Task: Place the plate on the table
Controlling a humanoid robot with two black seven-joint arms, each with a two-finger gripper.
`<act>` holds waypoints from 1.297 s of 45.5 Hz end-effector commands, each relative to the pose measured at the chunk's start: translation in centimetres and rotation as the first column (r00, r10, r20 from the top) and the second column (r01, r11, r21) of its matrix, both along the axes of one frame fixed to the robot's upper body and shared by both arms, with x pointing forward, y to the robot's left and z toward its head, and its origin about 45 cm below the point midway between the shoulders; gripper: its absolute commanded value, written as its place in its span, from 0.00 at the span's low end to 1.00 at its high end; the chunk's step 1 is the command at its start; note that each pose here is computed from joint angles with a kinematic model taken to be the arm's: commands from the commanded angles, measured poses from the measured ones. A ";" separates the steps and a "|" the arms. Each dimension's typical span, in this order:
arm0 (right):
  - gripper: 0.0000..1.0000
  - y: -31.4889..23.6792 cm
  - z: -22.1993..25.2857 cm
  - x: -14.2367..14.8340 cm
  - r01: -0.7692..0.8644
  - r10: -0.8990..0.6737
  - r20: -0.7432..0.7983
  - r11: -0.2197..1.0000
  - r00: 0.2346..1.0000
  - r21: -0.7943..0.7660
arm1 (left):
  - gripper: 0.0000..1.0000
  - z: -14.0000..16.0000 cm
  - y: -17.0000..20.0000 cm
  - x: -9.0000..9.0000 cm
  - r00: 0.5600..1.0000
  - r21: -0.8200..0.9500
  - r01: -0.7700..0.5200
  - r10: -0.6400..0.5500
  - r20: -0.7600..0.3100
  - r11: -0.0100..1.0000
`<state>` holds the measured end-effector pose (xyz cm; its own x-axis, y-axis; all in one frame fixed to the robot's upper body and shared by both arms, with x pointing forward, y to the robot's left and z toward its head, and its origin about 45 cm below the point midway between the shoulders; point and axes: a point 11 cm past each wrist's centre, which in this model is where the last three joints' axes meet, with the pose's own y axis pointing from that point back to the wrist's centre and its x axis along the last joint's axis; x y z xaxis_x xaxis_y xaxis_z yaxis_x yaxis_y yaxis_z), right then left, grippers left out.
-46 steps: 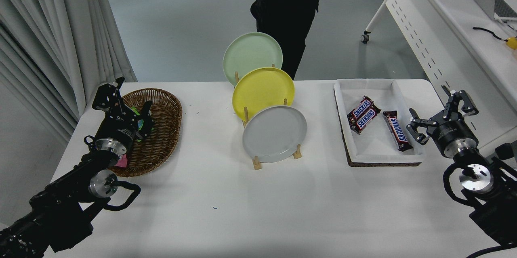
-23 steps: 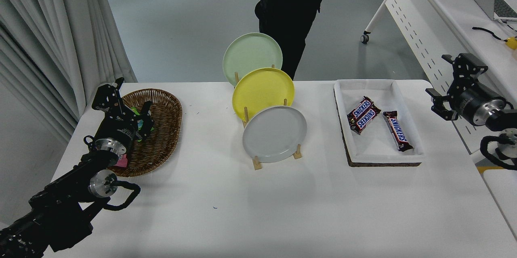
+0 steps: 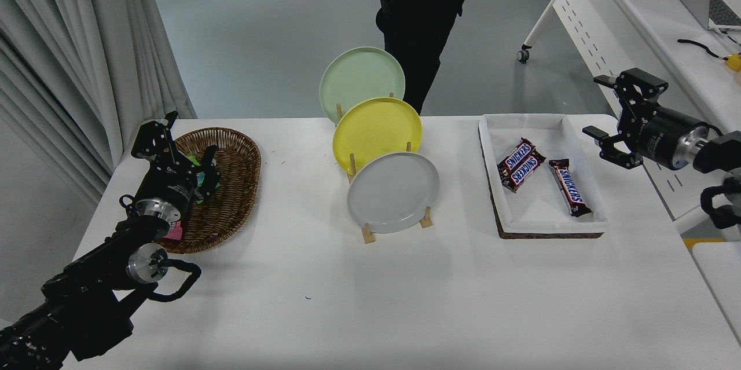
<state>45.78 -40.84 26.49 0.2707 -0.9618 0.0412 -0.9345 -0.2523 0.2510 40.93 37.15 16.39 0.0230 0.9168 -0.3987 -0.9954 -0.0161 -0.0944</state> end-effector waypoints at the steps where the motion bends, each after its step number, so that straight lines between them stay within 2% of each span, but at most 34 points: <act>1: 1.00 2.5 0.7 -0.3 0.082 -0.082 0.001 0.996 0.997 0.035 | 1.00 0.0 0.0 0.0 1.000 0.000 0.000 0.000 0.000 1.000; 10: 1.00 6.2 1.2 -1.3 0.069 -0.069 -0.014 0.995 0.998 0.077 | 1.00 0.0 0.0 0.0 1.000 0.001 -0.001 0.001 -0.001 1.000; 18: 1.00 7.0 -1.7 -3.7 0.066 -0.064 -0.068 0.997 0.996 0.033 | 1.00 0.0 0.0 0.0 1.000 0.001 -0.001 0.001 -0.001 1.000; 27: 1.00 8.6 -3.3 -5.0 0.085 -0.083 -0.097 0.996 0.992 0.016 | 1.00 0.0 0.0 0.0 1.000 0.000 0.000 0.000 0.000 1.000; 43: 1.00 10.1 -2.4 -7.9 0.062 -0.054 -0.143 0.997 0.988 0.052 | 1.00 0.0 0.0 0.0 1.000 0.000 0.000 0.000 0.000 1.000; 49: 1.00 9.8 -1.7 -7.6 0.070 -0.063 -0.123 0.996 0.990 0.051 | 1.00 0.0 0.0 0.0 1.000 0.000 0.000 0.000 0.000 1.000; 59: 1.00 12.2 -1.3 -8.4 -0.056 0.067 -0.142 0.995 0.988 0.081 | 1.00 0.0 0.0 0.0 1.000 0.001 -0.001 0.001 -0.001 1.000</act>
<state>38.26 -30.35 24.69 0.2336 -0.9710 -0.0504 -0.9060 -0.2362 0.3513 40.92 37.16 16.38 0.0226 0.9168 -0.3986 -0.9954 -0.0164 -0.0941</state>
